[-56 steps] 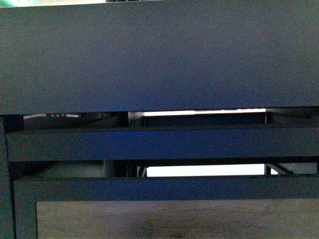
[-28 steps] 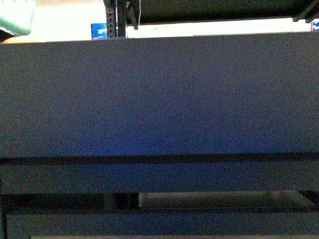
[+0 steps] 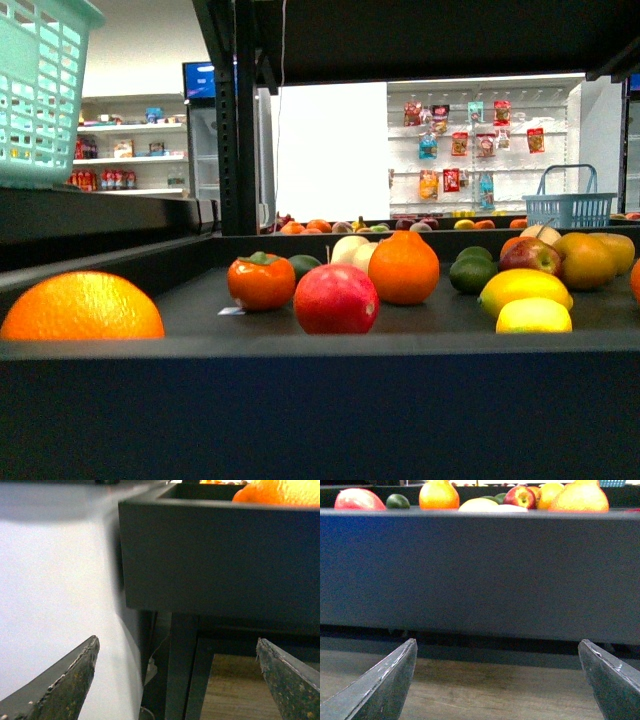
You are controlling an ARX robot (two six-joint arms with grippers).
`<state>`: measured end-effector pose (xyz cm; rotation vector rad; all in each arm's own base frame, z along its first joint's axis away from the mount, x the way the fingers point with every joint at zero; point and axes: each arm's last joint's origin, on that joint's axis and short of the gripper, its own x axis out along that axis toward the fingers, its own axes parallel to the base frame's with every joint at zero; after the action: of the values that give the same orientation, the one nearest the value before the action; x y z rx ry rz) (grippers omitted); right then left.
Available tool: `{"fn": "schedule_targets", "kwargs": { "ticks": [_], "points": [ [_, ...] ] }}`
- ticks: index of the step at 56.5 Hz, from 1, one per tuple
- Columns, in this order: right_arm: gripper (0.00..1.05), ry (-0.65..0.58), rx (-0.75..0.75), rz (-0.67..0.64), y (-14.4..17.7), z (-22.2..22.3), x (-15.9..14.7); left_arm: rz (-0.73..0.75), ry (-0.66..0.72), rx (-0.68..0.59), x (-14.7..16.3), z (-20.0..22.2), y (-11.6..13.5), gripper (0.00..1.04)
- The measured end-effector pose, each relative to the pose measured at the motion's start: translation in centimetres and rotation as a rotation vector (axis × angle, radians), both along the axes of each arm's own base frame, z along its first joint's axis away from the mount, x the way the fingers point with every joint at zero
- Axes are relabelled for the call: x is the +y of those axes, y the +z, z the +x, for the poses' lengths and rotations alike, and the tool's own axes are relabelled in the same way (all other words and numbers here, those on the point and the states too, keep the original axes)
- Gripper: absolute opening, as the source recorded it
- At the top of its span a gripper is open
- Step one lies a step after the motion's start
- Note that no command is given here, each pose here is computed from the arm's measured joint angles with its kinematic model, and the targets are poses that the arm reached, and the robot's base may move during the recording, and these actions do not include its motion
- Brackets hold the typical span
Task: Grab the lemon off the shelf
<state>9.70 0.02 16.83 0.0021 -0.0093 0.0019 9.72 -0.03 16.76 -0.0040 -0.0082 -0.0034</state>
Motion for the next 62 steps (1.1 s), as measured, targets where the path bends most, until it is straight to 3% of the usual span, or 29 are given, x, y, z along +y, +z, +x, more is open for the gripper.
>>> {"fn": "schedule_targets", "kwargs": {
  "ticks": [62],
  "points": [
    [0.97, 0.001, 0.0, 0.0, -0.01, 0.0, 0.0, 0.0, 0.0, 0.0, 0.0, 0.0, 0.0, 0.97]
  ]
}}
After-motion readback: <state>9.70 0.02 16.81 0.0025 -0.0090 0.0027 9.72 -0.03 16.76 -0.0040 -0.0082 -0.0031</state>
